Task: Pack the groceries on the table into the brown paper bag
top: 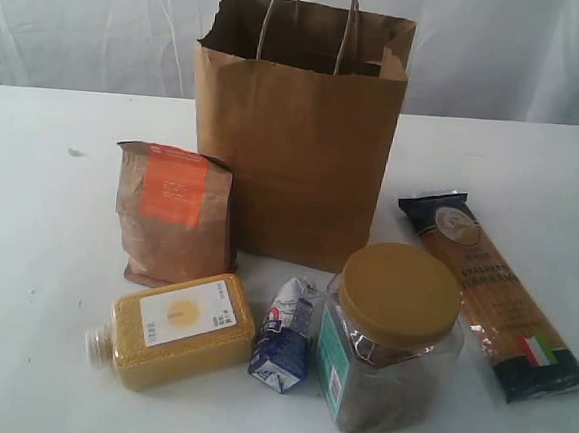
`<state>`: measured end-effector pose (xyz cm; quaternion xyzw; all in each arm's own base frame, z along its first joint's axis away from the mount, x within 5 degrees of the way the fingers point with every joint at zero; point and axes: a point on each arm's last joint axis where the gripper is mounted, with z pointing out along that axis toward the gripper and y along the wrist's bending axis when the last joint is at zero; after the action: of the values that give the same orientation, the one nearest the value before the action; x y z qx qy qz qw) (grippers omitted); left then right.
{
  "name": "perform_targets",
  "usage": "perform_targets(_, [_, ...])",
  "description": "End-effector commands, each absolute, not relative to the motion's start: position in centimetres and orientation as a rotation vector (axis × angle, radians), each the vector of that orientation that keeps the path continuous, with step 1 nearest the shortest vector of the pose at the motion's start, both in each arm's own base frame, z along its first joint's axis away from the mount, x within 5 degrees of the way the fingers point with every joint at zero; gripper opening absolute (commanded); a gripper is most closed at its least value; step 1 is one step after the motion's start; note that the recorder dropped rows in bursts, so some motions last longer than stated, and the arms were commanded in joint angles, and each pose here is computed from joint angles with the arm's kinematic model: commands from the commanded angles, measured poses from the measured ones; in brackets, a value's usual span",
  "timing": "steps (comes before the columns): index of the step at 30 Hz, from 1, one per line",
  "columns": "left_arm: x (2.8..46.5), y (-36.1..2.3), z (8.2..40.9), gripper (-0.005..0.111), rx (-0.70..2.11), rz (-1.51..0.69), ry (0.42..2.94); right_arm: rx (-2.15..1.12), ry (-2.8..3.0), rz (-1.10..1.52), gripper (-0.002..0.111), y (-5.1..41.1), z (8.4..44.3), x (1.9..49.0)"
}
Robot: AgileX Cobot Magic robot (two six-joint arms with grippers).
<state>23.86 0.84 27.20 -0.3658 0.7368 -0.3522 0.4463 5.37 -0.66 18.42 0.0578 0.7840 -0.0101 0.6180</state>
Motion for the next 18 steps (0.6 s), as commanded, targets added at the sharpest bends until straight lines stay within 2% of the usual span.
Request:
perform_targets(1, [23.3, 4.4, 29.2, 0.0, -0.626, -0.267, 1.833, 0.131, 1.794, -0.025, 0.0, -0.7, 18.5, 5.4])
perform_targets(3, [23.2, 4.8, 30.1, 0.0, -0.243, 0.038, 1.892, 0.131, 1.794, -0.025, 0.0, -0.7, 18.5, 5.4])
perform_targets(5, [22.9, 4.3, 30.7, 0.0, -0.002, 0.153, 1.888, 0.131, 1.794, -0.025, 0.0, -0.7, 18.5, 5.4])
perform_targets(14, [18.4, 2.4, 35.4, 0.0, 0.026, 0.077, 1.666, 0.131, 1.794, -0.025, 0.0, -0.7, 18.5, 5.4])
perform_targets(18, [15.0, 0.2, 37.5, 0.0, 0.177, -0.023, 1.532, 0.131, 1.794, -0.025, 0.0, -0.7, 18.5, 5.4])
